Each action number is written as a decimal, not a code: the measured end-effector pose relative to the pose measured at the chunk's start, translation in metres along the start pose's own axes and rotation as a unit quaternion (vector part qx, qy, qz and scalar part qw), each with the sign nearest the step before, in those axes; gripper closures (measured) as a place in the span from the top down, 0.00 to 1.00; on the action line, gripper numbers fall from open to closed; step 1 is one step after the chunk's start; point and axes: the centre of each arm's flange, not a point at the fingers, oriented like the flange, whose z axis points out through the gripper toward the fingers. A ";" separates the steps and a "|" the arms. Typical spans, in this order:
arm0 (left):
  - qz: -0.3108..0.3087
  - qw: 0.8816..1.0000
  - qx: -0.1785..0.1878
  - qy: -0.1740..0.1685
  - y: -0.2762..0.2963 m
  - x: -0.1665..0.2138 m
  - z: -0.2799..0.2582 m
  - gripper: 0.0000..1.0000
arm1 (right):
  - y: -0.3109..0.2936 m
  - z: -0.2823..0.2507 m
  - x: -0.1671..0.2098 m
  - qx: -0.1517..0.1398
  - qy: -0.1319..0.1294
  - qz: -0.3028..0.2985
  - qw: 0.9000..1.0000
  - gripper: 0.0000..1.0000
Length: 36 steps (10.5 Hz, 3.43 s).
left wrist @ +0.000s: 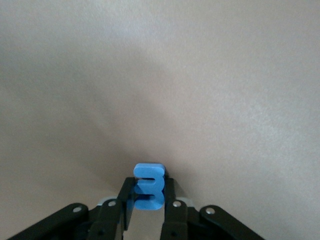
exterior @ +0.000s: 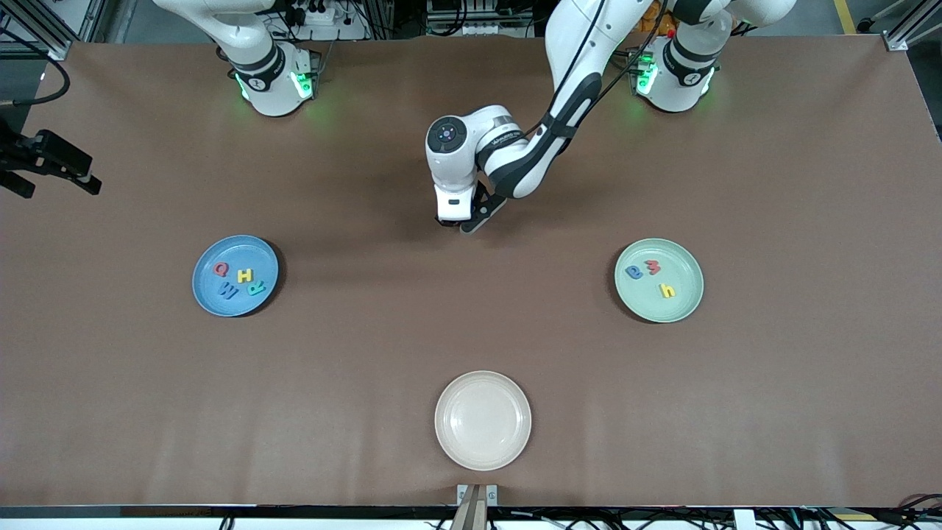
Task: Sort uppercase to blue plate, lowercase to green plate
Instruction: 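Grasp the blue 3 with the left gripper while the right gripper withdraws, then carry the blue 3 over the green plate with the left gripper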
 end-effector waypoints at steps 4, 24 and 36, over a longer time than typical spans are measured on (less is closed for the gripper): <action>0.005 1.000 0.015 0.004 -0.001 0.014 0.001 0.28 | -0.006 0.004 -0.004 0.000 -0.022 0.001 1.000 1.00; 0.181 0.972 0.143 0.044 -0.212 0.352 -0.062 0.27 | -0.038 0.017 0.006 -0.030 -0.024 -0.017 0.999 1.00; 0.197 0.976 0.077 0.043 -0.243 0.412 -0.039 0.92 | -0.032 0.017 0.011 -0.041 -0.008 -0.015 0.999 1.00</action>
